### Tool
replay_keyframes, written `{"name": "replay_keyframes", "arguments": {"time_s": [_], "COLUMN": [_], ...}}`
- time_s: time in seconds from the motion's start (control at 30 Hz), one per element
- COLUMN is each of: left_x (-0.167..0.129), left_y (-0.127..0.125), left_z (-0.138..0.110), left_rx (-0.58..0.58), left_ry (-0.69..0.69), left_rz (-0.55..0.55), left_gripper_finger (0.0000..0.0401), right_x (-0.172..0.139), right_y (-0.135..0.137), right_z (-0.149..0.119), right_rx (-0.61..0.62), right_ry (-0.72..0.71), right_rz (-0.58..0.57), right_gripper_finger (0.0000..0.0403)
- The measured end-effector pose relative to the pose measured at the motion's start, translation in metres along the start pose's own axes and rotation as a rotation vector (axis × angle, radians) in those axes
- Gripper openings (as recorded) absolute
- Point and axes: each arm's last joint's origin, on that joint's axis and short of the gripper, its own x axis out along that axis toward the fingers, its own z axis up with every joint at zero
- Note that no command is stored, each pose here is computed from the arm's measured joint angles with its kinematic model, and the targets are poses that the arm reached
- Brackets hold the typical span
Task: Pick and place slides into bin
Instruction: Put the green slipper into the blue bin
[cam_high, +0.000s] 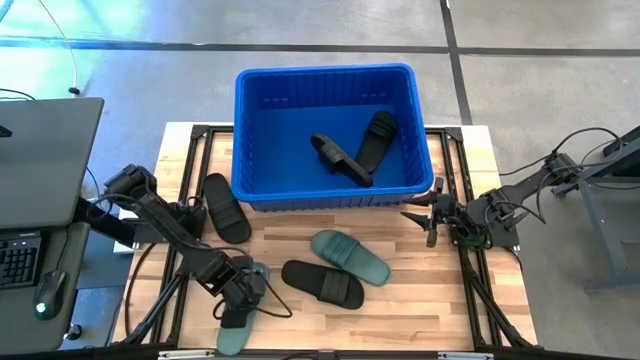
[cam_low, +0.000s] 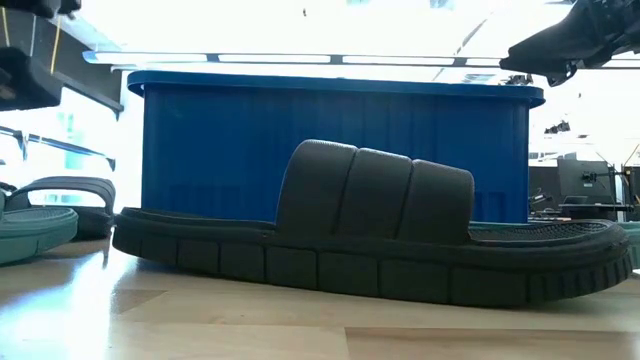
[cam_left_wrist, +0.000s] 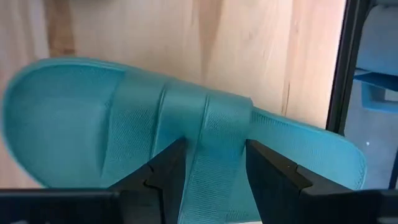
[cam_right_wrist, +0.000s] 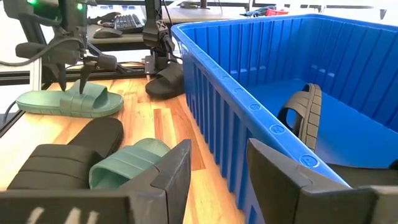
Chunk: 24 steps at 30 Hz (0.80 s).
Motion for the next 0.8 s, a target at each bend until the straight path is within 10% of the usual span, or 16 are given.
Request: {"name": "replay_keyframes", "arguments": {"time_s": [0.8], "left_x": [0.015], "left_y": [0.01], "left_z": [0.004], "left_rx": [-0.013], "left_ry": [-0.164], "left_rz": [0.3], "left_gripper_finger": [0.015], "right_x": [0.0], "right_y": [0.0], "right_z": [0.0], "right_rx": [-0.028], "right_ry": [0.002], "right_rz": [-0.003], "right_gripper_finger": [0.0145]}}
